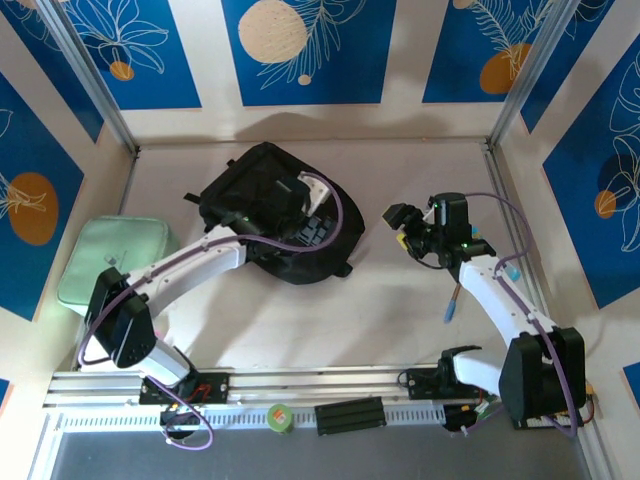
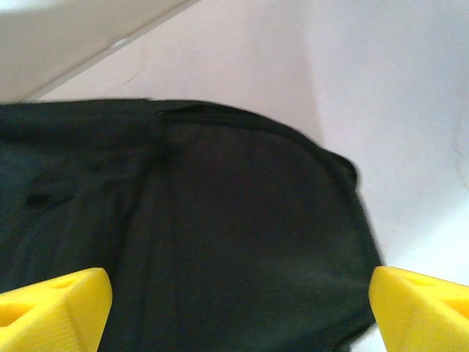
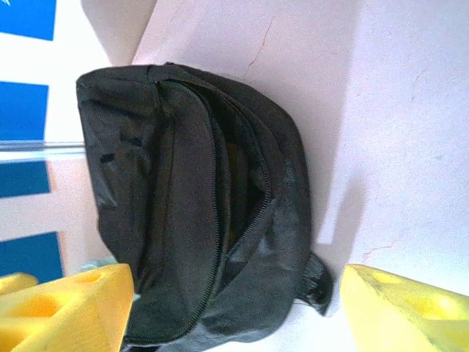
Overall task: Pack the student bag
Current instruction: Close the student bag at the top-center of the table, then zip the student bag at the top-center of the table.
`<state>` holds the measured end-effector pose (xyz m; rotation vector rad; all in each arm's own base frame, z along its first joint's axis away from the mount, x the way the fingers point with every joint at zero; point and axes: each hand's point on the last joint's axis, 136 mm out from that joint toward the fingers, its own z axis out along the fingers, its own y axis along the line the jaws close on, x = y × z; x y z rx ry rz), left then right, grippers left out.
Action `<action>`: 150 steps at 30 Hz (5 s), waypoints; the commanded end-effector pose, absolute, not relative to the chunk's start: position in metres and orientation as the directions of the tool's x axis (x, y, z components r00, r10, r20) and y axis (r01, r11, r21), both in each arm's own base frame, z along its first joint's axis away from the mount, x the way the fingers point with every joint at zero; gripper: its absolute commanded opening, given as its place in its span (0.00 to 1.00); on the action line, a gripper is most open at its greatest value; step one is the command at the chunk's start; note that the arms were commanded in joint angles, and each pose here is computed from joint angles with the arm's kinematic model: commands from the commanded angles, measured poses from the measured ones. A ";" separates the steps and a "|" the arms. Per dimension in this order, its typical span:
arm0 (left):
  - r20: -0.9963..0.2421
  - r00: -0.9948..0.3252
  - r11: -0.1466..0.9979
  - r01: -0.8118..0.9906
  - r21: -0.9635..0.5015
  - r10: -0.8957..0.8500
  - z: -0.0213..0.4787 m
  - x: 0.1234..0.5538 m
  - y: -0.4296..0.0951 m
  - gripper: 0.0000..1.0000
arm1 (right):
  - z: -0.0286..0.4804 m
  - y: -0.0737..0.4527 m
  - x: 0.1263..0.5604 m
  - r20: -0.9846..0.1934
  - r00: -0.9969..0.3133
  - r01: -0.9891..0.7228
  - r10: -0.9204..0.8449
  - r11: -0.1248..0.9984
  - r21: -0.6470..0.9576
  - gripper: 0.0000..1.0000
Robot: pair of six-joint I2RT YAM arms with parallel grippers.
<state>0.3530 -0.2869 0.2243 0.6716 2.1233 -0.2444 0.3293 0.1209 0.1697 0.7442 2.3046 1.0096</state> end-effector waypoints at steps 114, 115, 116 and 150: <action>-0.281 -0.726 0.423 -0.016 -0.906 -0.628 0.204 0.387 -0.200 0.00 | 0.143 0.347 0.300 -0.393 -0.757 -0.570 -0.522 0.822 0.006 0.43; -0.279 -0.726 0.422 -0.018 -0.906 -0.629 0.205 0.387 -0.200 0.00 | 0.142 0.346 0.303 -0.397 -0.758 -0.558 -0.518 0.829 -0.015 0.42; -0.280 -0.726 0.422 -0.015 -0.907 -0.628 0.205 0.387 -0.200 0.00 | 0.142 0.342 0.307 -0.400 -0.760 -0.542 -0.512 0.839 -0.045 0.40; -0.296 -0.650 0.529 -0.193 -0.826 -0.699 0.152 0.390 -0.159 0.00 | 0.176 0.246 0.297 -0.544 -0.836 -0.109 -0.073 0.993 0.035 0.00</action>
